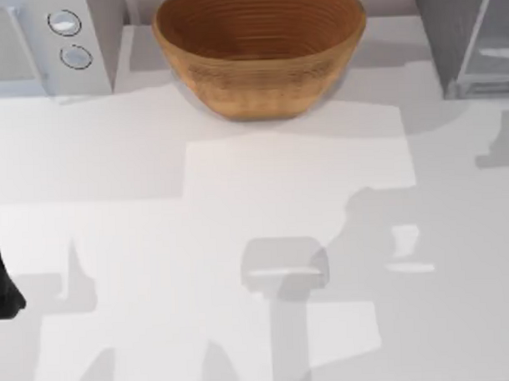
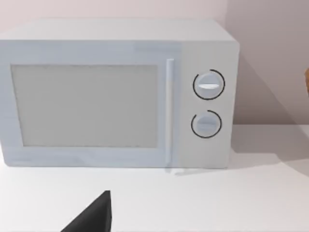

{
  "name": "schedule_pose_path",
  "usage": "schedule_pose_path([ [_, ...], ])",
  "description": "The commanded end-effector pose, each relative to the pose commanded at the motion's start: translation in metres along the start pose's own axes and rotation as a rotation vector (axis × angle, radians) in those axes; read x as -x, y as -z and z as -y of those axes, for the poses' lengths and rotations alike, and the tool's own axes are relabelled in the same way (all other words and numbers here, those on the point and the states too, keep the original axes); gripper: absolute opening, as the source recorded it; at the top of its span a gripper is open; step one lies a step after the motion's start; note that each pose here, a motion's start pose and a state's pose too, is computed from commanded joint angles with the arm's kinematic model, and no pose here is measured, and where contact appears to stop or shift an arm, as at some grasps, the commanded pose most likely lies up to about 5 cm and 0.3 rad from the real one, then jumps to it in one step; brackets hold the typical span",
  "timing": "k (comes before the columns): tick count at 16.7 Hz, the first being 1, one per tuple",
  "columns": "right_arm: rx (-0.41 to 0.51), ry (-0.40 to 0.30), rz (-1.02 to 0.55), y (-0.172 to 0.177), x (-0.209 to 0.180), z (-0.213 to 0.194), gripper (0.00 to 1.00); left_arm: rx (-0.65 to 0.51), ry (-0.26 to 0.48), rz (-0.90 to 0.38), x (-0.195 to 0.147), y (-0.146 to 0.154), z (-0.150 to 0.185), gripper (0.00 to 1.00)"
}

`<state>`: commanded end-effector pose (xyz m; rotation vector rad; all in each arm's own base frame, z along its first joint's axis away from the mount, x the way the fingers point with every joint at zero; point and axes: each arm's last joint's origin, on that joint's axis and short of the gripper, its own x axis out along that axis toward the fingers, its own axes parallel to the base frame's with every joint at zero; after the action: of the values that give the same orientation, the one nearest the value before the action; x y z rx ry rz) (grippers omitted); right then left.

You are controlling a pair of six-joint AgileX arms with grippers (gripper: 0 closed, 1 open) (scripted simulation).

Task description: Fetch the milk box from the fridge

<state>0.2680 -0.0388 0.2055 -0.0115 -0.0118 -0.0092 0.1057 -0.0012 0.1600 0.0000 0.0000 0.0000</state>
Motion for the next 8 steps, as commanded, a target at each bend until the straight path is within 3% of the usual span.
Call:
schedule_pose_path([
  [4,-0.003,0.001,0.004,-0.017,0.067,-0.017,0.00,0.000,0.000,0.000,0.000,0.000,0.000,1.00],
  [8,-0.009,-0.001,0.008,-0.001,0.125,-0.029,0.00,0.000,0.000,0.000,0.000,0.000,0.000,1.00],
])
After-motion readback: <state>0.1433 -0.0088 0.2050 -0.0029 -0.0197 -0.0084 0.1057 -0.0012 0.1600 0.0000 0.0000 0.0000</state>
